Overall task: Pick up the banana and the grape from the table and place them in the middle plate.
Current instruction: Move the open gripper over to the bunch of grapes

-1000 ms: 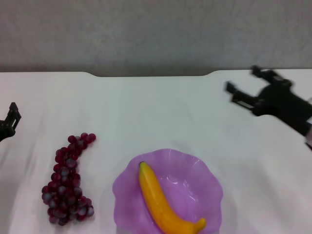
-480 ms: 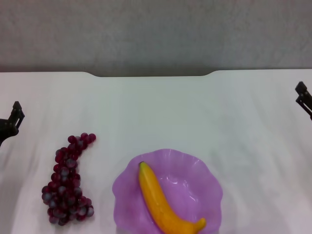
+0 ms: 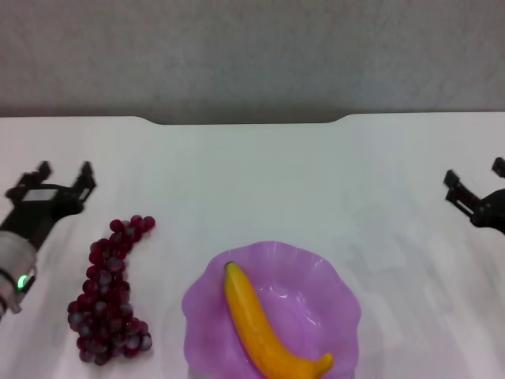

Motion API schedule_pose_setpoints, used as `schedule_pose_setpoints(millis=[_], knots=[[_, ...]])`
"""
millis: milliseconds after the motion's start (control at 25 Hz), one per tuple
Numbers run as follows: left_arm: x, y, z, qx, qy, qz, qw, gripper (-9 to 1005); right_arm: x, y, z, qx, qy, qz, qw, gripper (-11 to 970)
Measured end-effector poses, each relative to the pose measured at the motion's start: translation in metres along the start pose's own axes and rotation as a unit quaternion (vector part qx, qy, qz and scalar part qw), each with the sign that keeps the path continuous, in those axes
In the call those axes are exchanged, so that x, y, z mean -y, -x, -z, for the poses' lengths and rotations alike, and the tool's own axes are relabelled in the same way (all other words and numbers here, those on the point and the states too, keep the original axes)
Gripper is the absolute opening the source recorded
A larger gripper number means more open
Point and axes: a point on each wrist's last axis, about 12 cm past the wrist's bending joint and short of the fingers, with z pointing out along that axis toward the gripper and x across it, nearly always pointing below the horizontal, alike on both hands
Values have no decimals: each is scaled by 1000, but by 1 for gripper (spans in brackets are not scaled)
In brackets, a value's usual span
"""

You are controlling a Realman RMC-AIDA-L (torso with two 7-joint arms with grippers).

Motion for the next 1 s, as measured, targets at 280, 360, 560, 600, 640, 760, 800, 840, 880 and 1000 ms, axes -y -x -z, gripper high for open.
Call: schedule_pose_setpoints(millis=[280, 360, 560, 600, 640, 760, 800, 840, 880, 1000], knots=[[23, 60, -9, -86, -16, -25, 996, 717, -11, 2, -11, -17, 26, 9, 999, 888], [25, 67, -8, -94, -13, -29, 995, 714, -14, -1, -13, -31, 32, 14, 999, 889], [17, 94, 0, -191, -10, -48, 980, 712, -21, -2, -17, -42, 45, 21, 998, 889], [15, 98, 3, -217, -13, -52, 975, 712, -22, -1, -18, -40, 48, 21, 998, 889], [13, 102, 3, -227, -12, -55, 972, 712, -23, -1, -18, -39, 49, 21, 998, 889], [7, 111, 7, -277, 7, -84, 957, 713, -24, -1, -18, -39, 50, 21, 998, 888], [6, 115, 8, -293, 15, -97, 951, 713, -24, -1, -18, -39, 51, 21, 998, 888], [8, 118, 10, -310, 23, -113, 944, 713, -24, -1, -18, -39, 51, 21, 998, 888], [10, 120, 11, -319, 28, -123, 939, 714, -24, -1, -18, -40, 51, 21, 998, 888], [24, 128, 16, -361, 32, -171, 916, 715, -23, -3, -17, -45, 49, 22, 998, 888]])
